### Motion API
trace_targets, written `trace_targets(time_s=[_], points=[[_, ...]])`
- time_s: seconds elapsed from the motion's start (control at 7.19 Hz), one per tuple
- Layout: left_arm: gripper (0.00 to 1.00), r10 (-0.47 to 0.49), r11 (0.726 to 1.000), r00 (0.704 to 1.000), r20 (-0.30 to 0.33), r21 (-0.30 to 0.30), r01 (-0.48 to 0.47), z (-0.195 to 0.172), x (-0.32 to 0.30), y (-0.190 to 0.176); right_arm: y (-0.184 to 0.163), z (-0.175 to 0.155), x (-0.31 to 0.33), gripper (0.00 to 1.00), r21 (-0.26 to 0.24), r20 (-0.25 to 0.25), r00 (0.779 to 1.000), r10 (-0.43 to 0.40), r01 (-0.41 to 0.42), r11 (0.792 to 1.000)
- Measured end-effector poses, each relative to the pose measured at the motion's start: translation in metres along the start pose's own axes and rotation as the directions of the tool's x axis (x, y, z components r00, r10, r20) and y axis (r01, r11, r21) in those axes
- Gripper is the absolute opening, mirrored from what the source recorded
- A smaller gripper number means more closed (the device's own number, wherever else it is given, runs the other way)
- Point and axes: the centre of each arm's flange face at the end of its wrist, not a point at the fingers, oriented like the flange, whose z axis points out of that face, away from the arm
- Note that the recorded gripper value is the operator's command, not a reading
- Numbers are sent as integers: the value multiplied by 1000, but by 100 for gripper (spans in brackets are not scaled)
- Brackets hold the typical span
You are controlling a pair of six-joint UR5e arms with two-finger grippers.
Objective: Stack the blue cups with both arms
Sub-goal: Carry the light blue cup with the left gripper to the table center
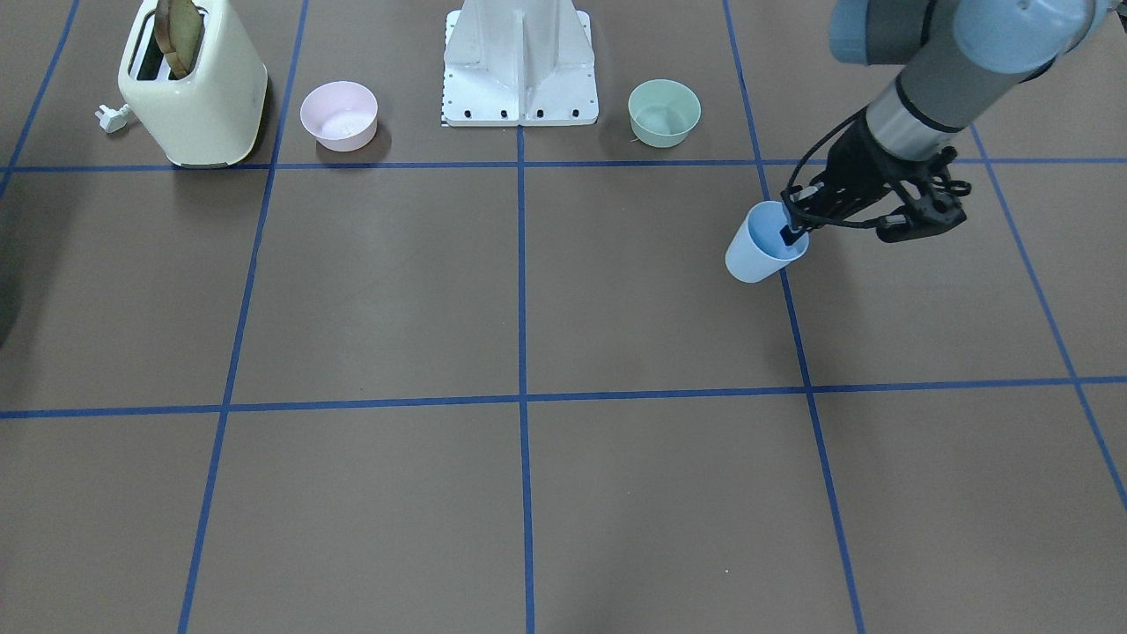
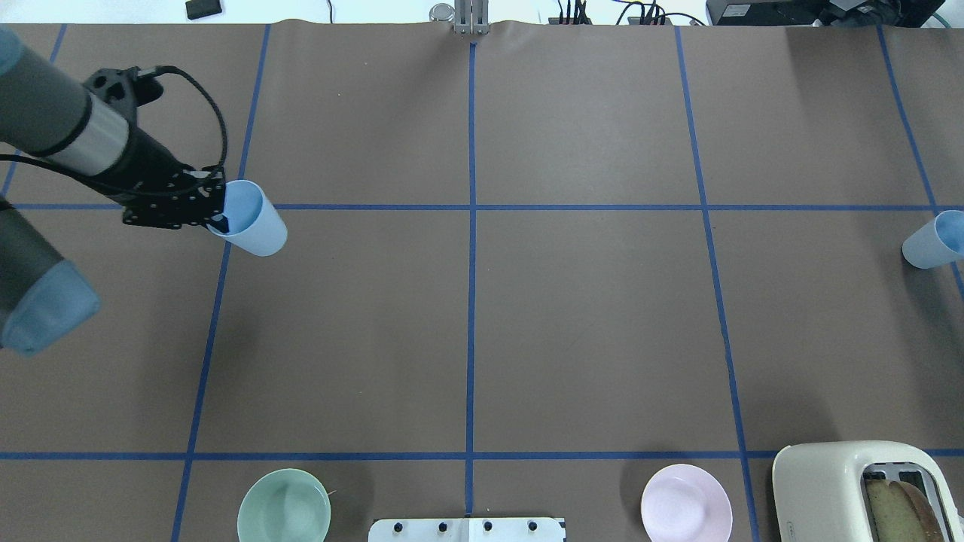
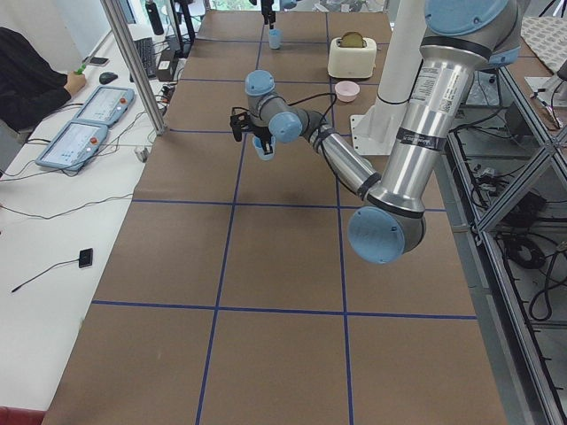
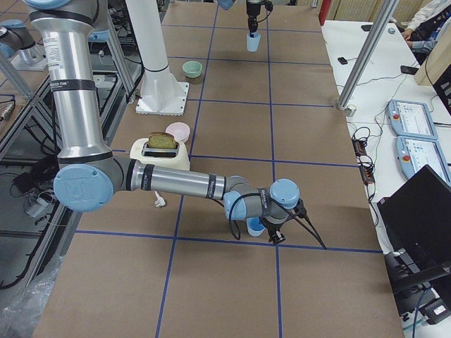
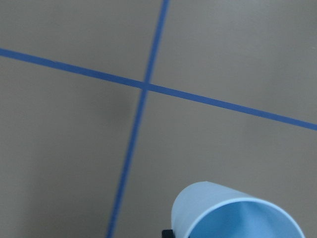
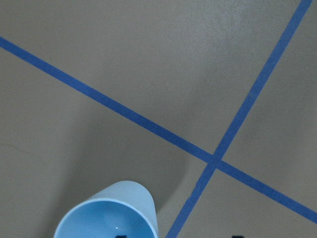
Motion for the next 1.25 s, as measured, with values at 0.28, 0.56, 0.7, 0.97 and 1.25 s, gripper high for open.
trace_targets(time_s=[0.28,0.56,0.7,0.97,1.25], points=[[0,-40,999,999,28,7,40,15,73,33,-1,0,-2,70,3,0,1000,15,-15,1000],[0,-50,999,998,39,10,50,28,103,55,-4,5,-6,70,-1,3,1000,13,-13,1000],[0,-56,998,998,35,6,56,31,114,60,-5,8,-8,70,-3,4,1000,7,-7,1000],[0,-77,997,997,26,-1,77,39,139,73,-7,12,-13,36,-8,7,1000,0,0,1000],[0,-82,997,996,32,-4,83,51,154,83,-7,16,-15,2,-14,9,1000,-4,4,1000]])
